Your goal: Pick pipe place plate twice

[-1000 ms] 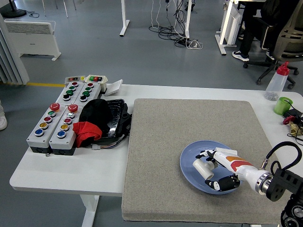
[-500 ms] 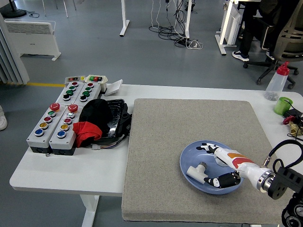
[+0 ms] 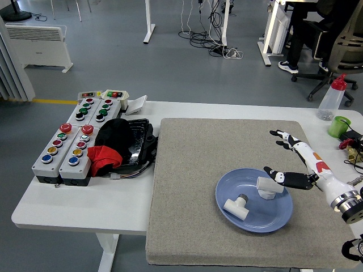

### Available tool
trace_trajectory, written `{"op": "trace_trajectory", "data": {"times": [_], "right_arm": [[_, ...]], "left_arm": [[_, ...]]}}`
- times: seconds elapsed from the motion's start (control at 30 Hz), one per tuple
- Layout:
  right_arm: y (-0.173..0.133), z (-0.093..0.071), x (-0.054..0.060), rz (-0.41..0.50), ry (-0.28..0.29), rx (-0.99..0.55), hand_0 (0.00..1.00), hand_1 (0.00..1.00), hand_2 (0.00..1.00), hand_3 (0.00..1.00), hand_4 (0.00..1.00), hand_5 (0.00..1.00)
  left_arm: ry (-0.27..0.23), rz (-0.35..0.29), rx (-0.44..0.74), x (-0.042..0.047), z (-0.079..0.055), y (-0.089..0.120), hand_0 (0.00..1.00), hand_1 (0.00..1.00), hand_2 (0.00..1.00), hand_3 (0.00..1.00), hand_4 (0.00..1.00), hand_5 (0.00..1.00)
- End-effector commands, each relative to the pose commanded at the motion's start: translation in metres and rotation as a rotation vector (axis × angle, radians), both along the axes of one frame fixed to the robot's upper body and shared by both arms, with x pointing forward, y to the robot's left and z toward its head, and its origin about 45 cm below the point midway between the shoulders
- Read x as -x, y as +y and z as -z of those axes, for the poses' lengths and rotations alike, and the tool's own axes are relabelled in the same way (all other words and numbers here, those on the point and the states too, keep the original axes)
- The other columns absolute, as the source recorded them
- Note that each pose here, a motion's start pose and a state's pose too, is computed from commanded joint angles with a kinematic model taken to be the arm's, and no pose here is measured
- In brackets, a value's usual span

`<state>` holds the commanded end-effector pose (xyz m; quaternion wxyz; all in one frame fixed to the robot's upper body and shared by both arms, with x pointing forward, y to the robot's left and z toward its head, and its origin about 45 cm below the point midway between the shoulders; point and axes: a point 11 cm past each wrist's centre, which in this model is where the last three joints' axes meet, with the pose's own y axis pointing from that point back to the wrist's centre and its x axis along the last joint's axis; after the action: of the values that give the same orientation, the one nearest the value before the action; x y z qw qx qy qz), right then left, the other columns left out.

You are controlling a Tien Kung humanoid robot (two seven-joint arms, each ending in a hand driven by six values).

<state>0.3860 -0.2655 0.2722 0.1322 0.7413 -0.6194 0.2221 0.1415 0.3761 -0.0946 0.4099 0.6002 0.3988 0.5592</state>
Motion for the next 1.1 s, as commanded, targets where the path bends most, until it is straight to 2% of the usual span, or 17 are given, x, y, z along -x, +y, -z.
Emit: {"op": "trace_trajectory", "data": {"times": [0.07,0.1,0.17,0.27,0.3,0.47,0.5,0.53,0.83,0.87,0.9,1.07,1.1], "right_arm": [[-0.019,-0.003,0.0,0.081,-0.024,-0.118,0.892,0.847,0.956,0.89,0.685,0.319],[-0.025,-0.005,0.0,0.107,-0.027,-0.164,0.856,0.81,0.931,0.855,0.562,0.306],[-0.044,-0.003,0.003,0.177,-0.031,-0.272,0.856,0.81,0.931,0.855,0.562,0.306],[-0.066,0.003,0.007,0.254,-0.003,-0.418,0.856,0.81,0.931,0.855,0.562,0.306],[-0.07,0.005,0.007,0.268,0.007,-0.46,0.845,0.802,0.92,0.856,0.567,0.367],[-0.1,0.022,0.018,0.393,0.052,-0.715,0.845,0.802,0.92,0.856,0.567,0.367],[-0.107,0.026,0.021,0.422,0.061,-0.772,0.829,0.787,0.894,0.837,0.576,0.432],[-0.111,0.028,0.023,0.438,0.067,-0.811,0.829,0.787,0.894,0.837,0.576,0.432],[-0.122,0.049,0.035,0.491,0.108,-0.907,0.825,0.79,0.871,0.832,0.576,0.455],[-0.122,0.05,0.036,0.492,0.111,-0.909,0.825,0.79,0.871,0.832,0.576,0.455],[-0.122,0.05,0.036,0.493,0.113,-0.911,0.824,0.793,0.863,0.827,0.569,0.503],[-0.122,0.057,0.039,0.495,0.135,-0.929,0.824,0.793,0.863,0.827,0.569,0.503],[-0.122,0.057,0.039,0.495,0.136,-0.93,0.828,0.793,0.852,0.822,0.542,0.623]], "left_arm": [[-0.001,0.002,-0.001,-0.0006,0.0,0.0,0.583,0.576,0.586,0.486,0.408,0.998],[-0.001,0.003,-0.001,-0.0007,0.0,0.0,0.582,0.576,0.585,0.486,0.408,0.998],[-0.001,0.002,-0.002,-0.0007,0.0,0.001,0.582,0.576,0.585,0.486,0.408,0.998],[-0.001,0.004,-0.003,-0.0009,-0.001,0.001,0.582,0.576,0.585,0.486,0.408,0.998],[-0.001,0.004,-0.003,-0.0009,-0.001,0.001,0.582,0.576,0.585,0.487,0.408,0.998],[-0.002,0.005,-0.004,-0.0012,-0.001,0.002,0.582,0.576,0.585,0.487,0.408,0.998],[-0.002,0.006,-0.004,-0.0013,-0.001,0.002,0.582,0.576,0.584,0.487,0.408,0.998],[-0.002,0.007,-0.004,-0.0014,-0.001,0.002,0.582,0.576,0.584,0.487,0.408,0.998],[-0.004,0.01,-0.004,-0.0028,-0.001,0.001,0.582,0.576,0.584,0.487,0.408,0.998],[-0.004,0.011,-0.004,-0.0029,-0.001,0.001,0.582,0.576,0.584,0.487,0.408,0.998],[-0.004,0.011,-0.004,-0.0029,-0.001,0.001,0.583,0.576,0.585,0.486,0.408,0.998],[-0.004,0.01,-0.004,-0.0027,-0.001,0.001,0.583,0.576,0.585,0.486,0.408,0.998],[-0.004,0.01,-0.004,-0.0028,-0.001,0.001,0.582,0.576,0.584,0.488,0.408,0.998]]}}
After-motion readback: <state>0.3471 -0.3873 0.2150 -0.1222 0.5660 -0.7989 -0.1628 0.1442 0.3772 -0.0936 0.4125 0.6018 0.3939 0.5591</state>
